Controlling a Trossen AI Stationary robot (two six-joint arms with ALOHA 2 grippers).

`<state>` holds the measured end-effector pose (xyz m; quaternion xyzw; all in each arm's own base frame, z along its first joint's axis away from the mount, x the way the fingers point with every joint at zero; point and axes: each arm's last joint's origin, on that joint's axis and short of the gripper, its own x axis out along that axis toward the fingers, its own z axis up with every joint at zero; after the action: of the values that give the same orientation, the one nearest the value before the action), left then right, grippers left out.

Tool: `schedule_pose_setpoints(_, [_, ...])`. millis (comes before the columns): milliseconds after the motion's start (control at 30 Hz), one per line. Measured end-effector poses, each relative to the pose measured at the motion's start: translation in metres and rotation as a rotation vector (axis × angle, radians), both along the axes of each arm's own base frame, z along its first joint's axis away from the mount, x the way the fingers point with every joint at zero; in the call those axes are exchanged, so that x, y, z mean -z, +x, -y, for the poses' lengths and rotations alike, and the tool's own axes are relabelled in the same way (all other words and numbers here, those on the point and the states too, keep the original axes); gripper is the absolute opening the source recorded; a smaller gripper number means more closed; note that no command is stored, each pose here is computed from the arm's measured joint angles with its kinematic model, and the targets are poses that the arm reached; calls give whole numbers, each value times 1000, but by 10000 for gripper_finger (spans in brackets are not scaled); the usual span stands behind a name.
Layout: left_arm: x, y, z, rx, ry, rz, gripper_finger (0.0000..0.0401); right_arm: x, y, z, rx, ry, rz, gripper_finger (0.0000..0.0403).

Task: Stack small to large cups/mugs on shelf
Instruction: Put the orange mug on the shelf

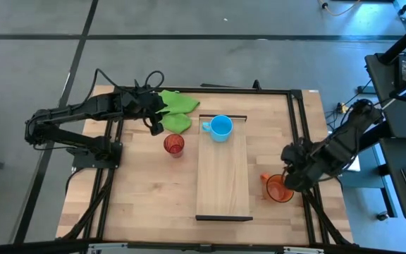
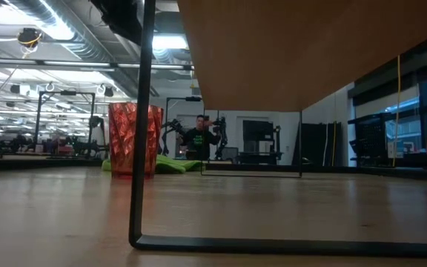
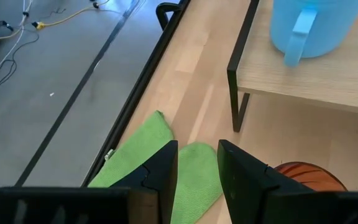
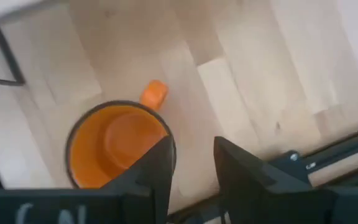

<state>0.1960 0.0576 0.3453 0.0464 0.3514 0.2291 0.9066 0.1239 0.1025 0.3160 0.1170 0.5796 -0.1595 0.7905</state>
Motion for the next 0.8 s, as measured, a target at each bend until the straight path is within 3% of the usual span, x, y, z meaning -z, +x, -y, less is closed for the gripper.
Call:
schedule_pose_setpoints(200, [0, 0, 0, 7, -7, 2, 108, 23, 1, -13, -39, 253, -179, 120])
schedule_pose_setpoints(300, [0, 0, 0, 7, -6, 1, 108, 23, 7, -18, -21, 362, -151, 120])
schedule_pose_setpoints(533, [0, 0, 0, 9, -6, 1, 108, 19, 20, -21, 5, 281, 96, 120])
schedule_pose_setpoints(800, [4, -3, 1, 9, -19, -45, 108, 19, 20, -18, 38, 260, 94, 120])
